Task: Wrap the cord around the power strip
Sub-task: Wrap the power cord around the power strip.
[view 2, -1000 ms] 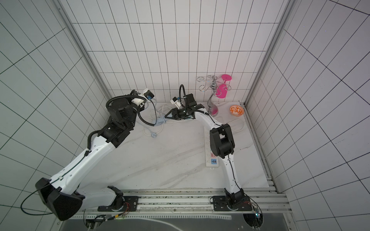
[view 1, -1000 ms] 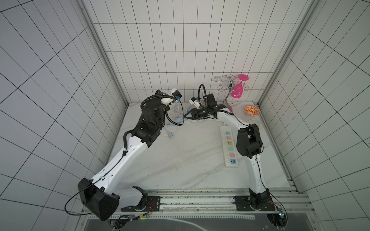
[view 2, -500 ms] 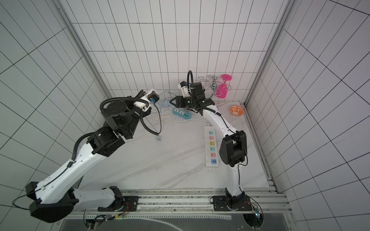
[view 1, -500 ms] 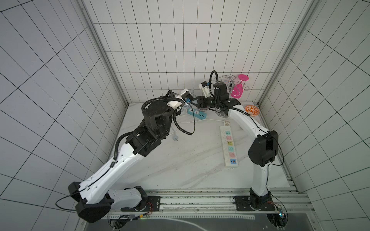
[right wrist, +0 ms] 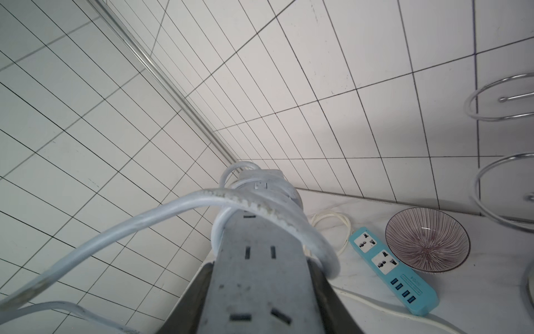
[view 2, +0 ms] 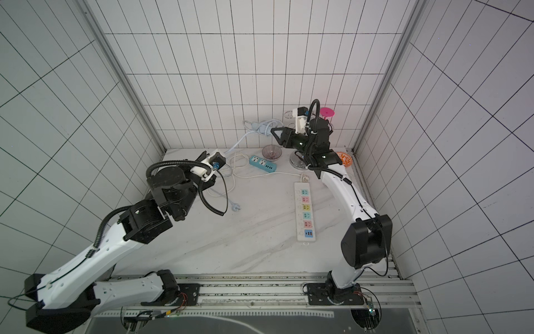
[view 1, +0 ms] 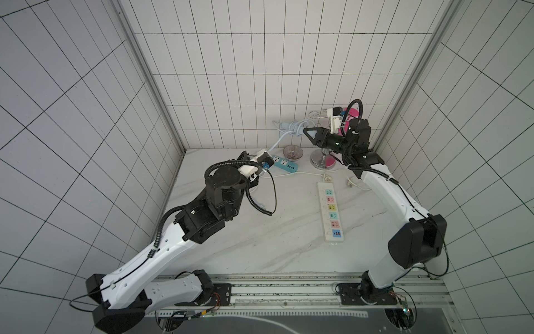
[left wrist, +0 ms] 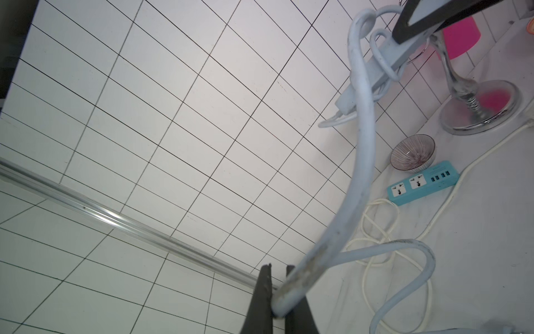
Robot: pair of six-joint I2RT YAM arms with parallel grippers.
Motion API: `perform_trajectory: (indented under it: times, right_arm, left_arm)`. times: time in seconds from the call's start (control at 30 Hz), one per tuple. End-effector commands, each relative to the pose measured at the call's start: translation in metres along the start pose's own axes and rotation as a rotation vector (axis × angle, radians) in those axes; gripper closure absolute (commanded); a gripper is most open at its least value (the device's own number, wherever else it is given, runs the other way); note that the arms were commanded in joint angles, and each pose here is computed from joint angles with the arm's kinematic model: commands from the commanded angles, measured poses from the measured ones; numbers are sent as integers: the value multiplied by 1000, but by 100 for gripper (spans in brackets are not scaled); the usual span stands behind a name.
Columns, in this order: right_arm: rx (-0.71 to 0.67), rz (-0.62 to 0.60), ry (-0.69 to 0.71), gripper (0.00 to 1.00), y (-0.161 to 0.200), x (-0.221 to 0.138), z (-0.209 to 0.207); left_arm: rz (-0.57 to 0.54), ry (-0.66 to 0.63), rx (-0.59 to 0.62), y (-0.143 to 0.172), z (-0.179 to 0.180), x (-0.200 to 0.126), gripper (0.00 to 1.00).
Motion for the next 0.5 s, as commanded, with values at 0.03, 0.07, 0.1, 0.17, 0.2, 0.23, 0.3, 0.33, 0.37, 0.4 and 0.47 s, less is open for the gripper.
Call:
perform_trajectory:
  times: [0.03, 0.07, 0.1, 0.17, 0.2, 0.23, 0.3, 0.33, 0.37, 0.4, 0.47]
  right_arm:
    - [29, -255, -15, 100, -34, -36, -11]
    - [42, -298, -38, 100, -39, -42, -12]
    - [64, -337, -55, 100, -43, -48, -14]
    - [84, -415, -114, 100, -51, -56, -14]
    - [104, -450, -157, 100, -55, -59, -14]
    - [118, -476, -204, 100, -59, -61, -13]
    - [157, -535, -334, 100, -66, -64, -9]
    - [163, -555, -406, 100, -70, -66, -5]
    - [167, -579, -489, 100, -73, -69, 0]
    - [185, -594, -561, 100, -76, -72, 4]
    - [182, -615, -683, 100, -80, -79, 15]
  left_arm:
    - [-49, 137, -180, 9, -12, -13, 100]
    - [-66, 180, -201, 12, -17, -15, 100]
    - [-81, 212, -225, 16, -23, -17, 100]
    - [-122, 275, -259, 22, -33, -21, 100]
    - [-145, 303, -277, 25, -39, -22, 100]
    - [-166, 324, -293, 27, -42, -23, 100]
    - [-204, 365, -312, 29, -50, -24, 100]
    - [-215, 376, -316, 29, -52, -24, 100]
    - [-224, 384, -316, 28, -55, -23, 100]
    - [-233, 393, -315, 27, -57, -21, 100]
    - [-257, 401, -308, 25, -60, -19, 100]
Point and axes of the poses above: each gripper's point midway between its finger pads, its own x axis out along the fingers, its own z axis along the line the jaws close on, y = z × x, the point moved 8 cm from there along -x, back along the fingers, and after that the axes turned 11 degrees about -x, right-handed, at the moved point
